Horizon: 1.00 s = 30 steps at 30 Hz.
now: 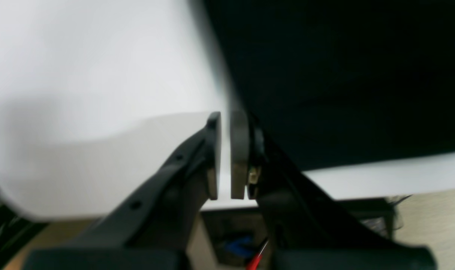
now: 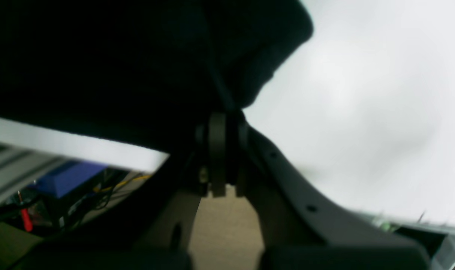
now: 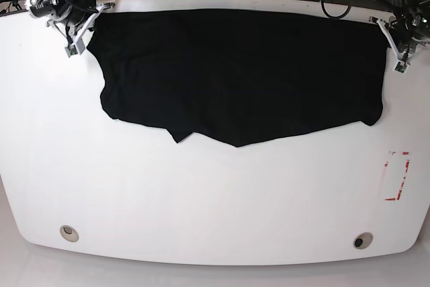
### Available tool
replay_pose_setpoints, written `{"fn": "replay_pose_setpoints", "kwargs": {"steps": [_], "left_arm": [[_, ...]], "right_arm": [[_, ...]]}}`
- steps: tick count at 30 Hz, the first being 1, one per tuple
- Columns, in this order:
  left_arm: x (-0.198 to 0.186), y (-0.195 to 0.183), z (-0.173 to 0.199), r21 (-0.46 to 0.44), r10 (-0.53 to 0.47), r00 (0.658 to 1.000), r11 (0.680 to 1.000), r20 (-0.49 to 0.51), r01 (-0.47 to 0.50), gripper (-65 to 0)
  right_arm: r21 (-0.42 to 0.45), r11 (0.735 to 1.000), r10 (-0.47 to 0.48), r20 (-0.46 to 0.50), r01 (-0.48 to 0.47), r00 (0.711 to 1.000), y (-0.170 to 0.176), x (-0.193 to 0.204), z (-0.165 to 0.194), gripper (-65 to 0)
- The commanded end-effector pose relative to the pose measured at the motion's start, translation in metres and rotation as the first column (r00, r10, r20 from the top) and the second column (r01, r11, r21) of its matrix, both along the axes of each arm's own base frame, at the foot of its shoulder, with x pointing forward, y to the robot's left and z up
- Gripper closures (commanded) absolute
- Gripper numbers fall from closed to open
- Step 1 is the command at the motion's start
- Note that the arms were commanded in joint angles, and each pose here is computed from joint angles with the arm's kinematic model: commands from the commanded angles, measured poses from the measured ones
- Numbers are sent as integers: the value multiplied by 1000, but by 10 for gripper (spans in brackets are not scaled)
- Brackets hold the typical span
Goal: Fold the T-shirt properly
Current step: 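Regrasp the shirt corner with the right gripper and pull both grippers back, then grasp the shirt's hem corners with both grippers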
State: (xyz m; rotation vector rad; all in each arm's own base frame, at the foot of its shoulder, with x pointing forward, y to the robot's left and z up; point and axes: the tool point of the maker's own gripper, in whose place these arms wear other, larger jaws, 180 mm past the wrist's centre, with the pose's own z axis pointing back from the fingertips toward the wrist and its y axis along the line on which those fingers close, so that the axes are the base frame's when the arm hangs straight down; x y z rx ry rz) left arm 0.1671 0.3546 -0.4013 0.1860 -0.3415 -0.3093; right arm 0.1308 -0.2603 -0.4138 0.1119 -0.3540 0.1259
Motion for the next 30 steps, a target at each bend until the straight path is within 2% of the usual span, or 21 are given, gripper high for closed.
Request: {"fn": "replay_pose_setpoints", "kwargs": {"steps": [1, 4, 5, 7, 8, 10, 13, 17, 24, 30], "left_arm": [[4, 13, 10, 45, -3, 1000, 999, 4, 3, -31], [5, 13, 11, 46, -4, 1000, 999, 9, 4, -65], [6, 13, 12, 46, -4, 1000, 999, 12, 3, -100], [8, 12, 13, 46, -6, 1000, 999, 16, 5, -151], [14, 11, 18, 52, -14, 999, 999, 37, 12, -200], [23, 9, 30, 74, -32, 997, 997, 67, 27, -272], [27, 7, 44, 109, -48, 996, 993, 78, 39, -318], [51, -2, 75, 155, -95, 981, 986, 170, 69, -319], [97, -7, 112, 151, -102, 940, 987, 325, 55, -319], [127, -11, 122, 100, -56, 914, 995, 401, 17, -318]], "right_arm": [[-42, 999, 5, 35, -4, 999, -9, 8, 11, -35], [-62, 998, 0, 57, 4, 998, -12, 10, 18, -173], [-71, 997, -8, 74, 13, 997, -15, 12, 24, -247], [-86, 996, -14, 97, 22, 995, -19, 16, 30, -339], [-95, 995, -12, 114, 22, 993, -20, 20, 35, -411], [-111, 994, -4, 149, 21, 989, -22, 30, 44, -491], [-117, 993, 6, 180, 16, 984, -22, 41, 51, -499], [-139, 990, 25, 226, 7, 974, -24, 57, 64, -488], [-132, 990, 87, 319, -47, 944, -7, 102, 82, -488], [-118, 983, 177, 404, -141, 897, 26, 147, 102, -488]]}}
